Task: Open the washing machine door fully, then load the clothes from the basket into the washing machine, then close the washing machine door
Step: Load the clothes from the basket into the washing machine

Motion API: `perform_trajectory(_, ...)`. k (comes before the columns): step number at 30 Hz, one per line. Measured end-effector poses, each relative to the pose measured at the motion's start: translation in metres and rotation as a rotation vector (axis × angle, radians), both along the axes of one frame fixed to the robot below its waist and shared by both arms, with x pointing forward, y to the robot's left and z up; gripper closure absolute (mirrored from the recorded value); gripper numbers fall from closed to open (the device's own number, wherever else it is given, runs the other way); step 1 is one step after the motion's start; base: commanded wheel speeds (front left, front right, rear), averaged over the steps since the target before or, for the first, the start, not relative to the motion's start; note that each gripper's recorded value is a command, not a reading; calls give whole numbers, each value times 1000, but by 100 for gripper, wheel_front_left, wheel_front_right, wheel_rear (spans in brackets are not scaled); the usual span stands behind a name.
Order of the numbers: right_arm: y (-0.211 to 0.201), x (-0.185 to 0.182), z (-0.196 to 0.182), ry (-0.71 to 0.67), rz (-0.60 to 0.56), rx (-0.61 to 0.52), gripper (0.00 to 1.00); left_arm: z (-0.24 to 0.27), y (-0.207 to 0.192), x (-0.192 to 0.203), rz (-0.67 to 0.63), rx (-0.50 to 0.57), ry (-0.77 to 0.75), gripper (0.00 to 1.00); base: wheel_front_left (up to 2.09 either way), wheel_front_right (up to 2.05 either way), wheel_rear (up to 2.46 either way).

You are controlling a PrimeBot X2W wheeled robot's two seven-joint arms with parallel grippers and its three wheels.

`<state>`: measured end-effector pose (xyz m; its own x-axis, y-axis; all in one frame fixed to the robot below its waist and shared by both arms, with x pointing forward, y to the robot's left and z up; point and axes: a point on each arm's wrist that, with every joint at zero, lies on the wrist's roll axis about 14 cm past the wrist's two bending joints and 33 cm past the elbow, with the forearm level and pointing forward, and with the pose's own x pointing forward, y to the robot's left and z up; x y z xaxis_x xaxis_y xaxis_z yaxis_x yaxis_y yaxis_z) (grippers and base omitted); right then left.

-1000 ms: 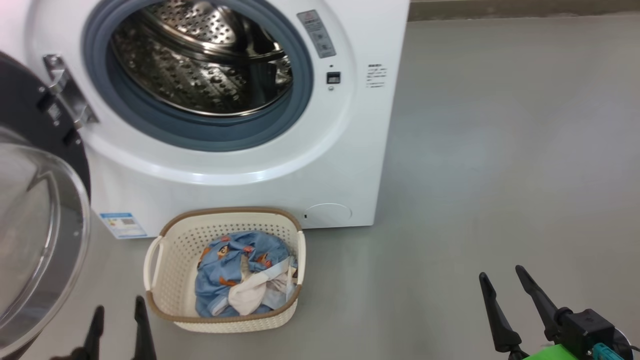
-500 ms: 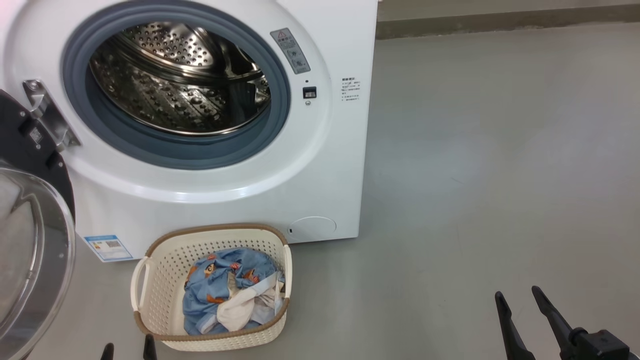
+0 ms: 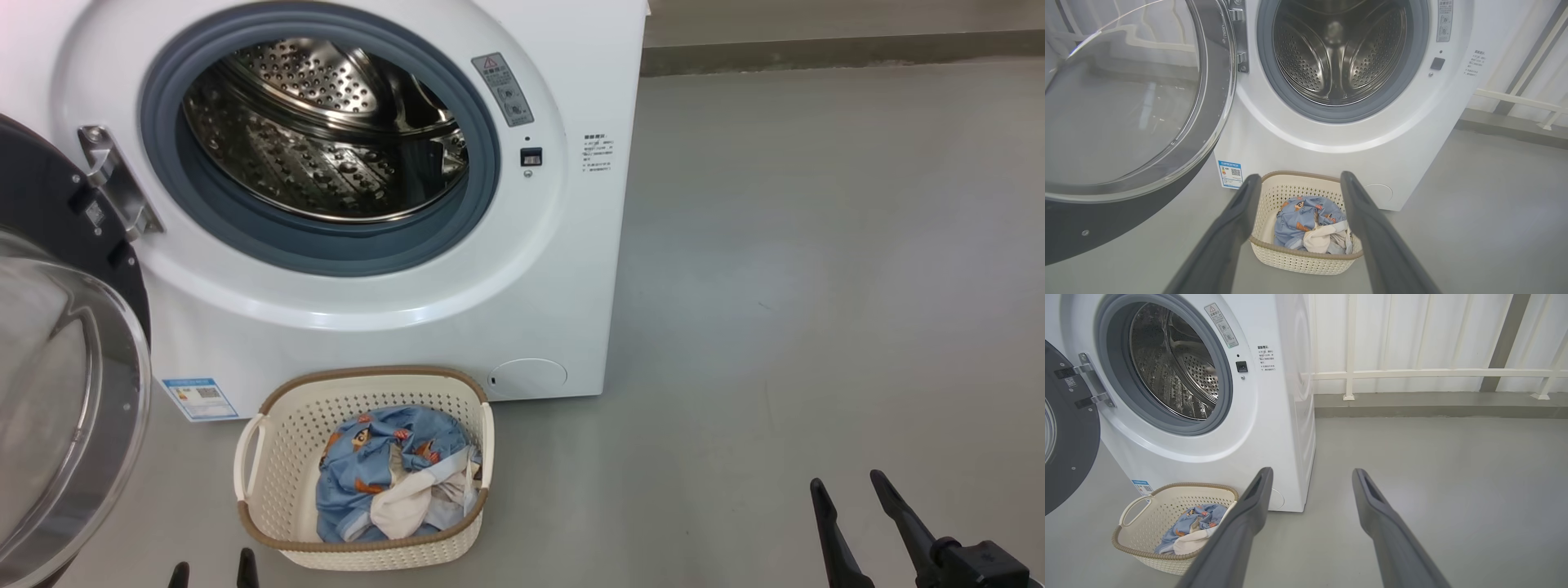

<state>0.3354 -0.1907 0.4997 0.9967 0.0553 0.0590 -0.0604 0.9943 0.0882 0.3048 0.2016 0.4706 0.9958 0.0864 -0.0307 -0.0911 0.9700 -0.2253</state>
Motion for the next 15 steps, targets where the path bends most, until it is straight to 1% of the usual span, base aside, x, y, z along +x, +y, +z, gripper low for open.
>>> perform_trajectory(9,3,1,0,-2,9,0,0,-2,5,-3,23,-10,7,0,4,-4,0)
perform_trajectory(15,3,0,-1,3,9,1,0,-6,6,-3,26,-9,20,0,73,-73,0)
